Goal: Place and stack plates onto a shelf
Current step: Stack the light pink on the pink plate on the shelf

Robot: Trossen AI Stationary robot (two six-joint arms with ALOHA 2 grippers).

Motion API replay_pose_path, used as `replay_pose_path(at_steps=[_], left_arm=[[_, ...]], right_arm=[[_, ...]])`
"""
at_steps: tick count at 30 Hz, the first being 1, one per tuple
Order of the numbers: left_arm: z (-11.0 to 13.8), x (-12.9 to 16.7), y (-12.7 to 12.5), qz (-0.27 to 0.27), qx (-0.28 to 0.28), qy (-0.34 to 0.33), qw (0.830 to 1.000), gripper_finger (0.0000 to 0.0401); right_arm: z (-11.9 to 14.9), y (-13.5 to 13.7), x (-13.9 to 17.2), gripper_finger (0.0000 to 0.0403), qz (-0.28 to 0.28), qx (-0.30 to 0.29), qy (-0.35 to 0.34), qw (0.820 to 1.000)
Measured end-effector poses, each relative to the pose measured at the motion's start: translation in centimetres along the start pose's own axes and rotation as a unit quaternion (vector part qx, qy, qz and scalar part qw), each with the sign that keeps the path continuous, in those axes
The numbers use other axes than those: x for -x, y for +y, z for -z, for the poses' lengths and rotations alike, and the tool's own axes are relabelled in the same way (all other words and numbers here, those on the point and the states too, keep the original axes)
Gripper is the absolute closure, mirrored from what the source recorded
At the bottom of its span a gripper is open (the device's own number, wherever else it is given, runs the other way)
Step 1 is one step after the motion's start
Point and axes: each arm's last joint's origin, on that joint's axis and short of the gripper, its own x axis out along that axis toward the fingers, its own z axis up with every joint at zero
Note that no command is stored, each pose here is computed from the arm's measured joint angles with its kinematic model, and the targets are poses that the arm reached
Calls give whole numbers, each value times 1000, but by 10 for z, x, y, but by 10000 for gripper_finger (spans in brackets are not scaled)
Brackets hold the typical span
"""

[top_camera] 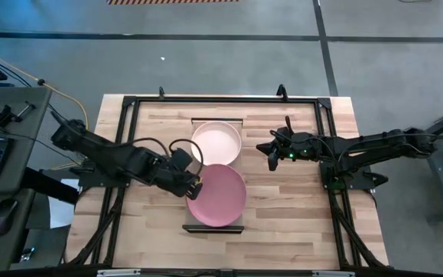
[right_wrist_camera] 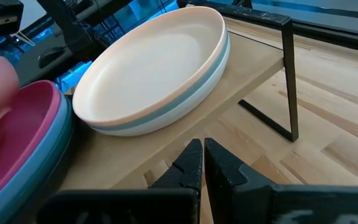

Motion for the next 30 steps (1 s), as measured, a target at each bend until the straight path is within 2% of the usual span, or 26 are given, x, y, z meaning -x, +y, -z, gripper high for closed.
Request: replay_pose_path(at_steps=[7, 11, 19, 24, 30], left_arm=[[0, 1, 1, -21, -10, 11, 1000, 401], [-2, 0, 1, -17, -8, 21, 1000, 399], [-4, -1, -1, -4, -51, 25, 998, 379], [-5, 0, 0, -4, -67, 24, 997, 356], [-12, 9, 7, 2, -85, 10, 996, 310]], right_arm=[[0, 0, 0, 402, 2, 1, 2, 1000], [0, 0, 0, 402, 2, 1, 2, 1000], [0, 0, 0, 402, 2, 1, 2, 1000], [1, -1, 0, 402, 4, 2, 5, 1000], [2, -2, 0, 402, 8, 0, 11, 1000]])
